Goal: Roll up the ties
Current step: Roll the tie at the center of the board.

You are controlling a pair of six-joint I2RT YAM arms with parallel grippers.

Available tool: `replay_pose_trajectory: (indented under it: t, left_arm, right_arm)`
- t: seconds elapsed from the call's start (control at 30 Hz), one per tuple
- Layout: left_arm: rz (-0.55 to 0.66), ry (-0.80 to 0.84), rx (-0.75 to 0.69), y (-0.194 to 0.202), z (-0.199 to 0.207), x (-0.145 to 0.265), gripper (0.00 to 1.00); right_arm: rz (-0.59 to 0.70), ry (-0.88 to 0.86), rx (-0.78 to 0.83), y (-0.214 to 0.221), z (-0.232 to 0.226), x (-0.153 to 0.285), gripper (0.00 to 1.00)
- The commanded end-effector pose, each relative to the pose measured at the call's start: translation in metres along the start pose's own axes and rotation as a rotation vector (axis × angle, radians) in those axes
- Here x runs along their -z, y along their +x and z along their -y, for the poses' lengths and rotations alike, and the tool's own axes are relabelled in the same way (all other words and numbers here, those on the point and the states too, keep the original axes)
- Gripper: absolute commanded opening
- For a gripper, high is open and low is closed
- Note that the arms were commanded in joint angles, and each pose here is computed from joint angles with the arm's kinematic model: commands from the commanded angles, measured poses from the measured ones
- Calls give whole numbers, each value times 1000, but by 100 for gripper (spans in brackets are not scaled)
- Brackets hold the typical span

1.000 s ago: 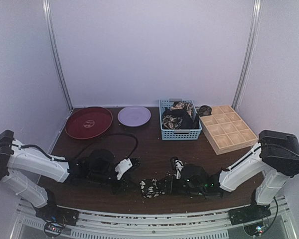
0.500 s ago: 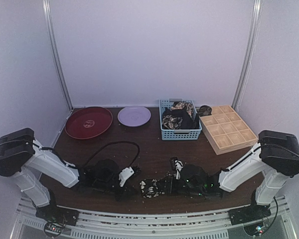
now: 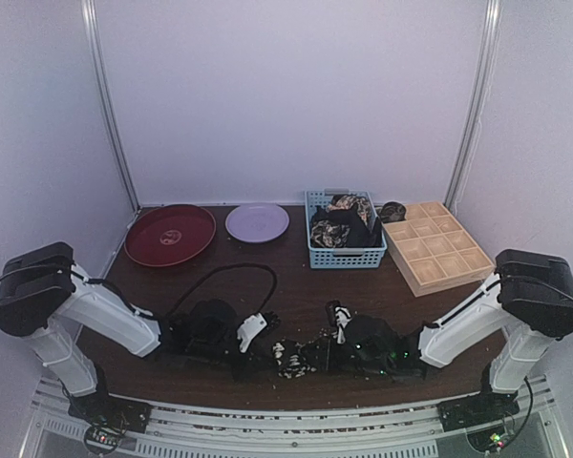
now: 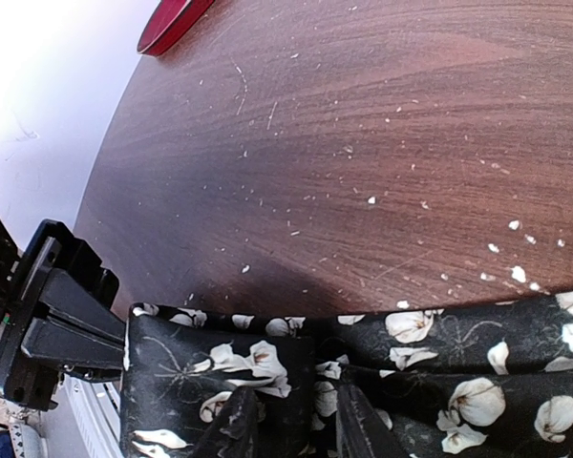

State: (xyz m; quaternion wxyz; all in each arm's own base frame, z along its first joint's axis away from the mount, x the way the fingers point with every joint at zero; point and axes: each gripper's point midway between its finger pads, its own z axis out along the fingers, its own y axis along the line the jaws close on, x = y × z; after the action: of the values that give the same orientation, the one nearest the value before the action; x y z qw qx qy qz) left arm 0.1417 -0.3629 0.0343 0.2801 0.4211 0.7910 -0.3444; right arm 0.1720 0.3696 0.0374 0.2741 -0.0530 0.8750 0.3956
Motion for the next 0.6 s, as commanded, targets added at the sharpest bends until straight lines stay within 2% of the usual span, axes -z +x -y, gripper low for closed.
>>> replay_pose_trajectory:
  t: [0.0,0.4,0.57]
  left_arm:
    - [87,22,-33,-35,10,1,0]
    - [71,-9,-44,-50,8,-5,0]
    - [67,-12,-42,-52,8,-7,3]
  right_arm:
    - [-30,42,47,8,8,4,30]
    - [9,104,79,0,18,10,27]
    - [21,118,81,-1,23,14,26]
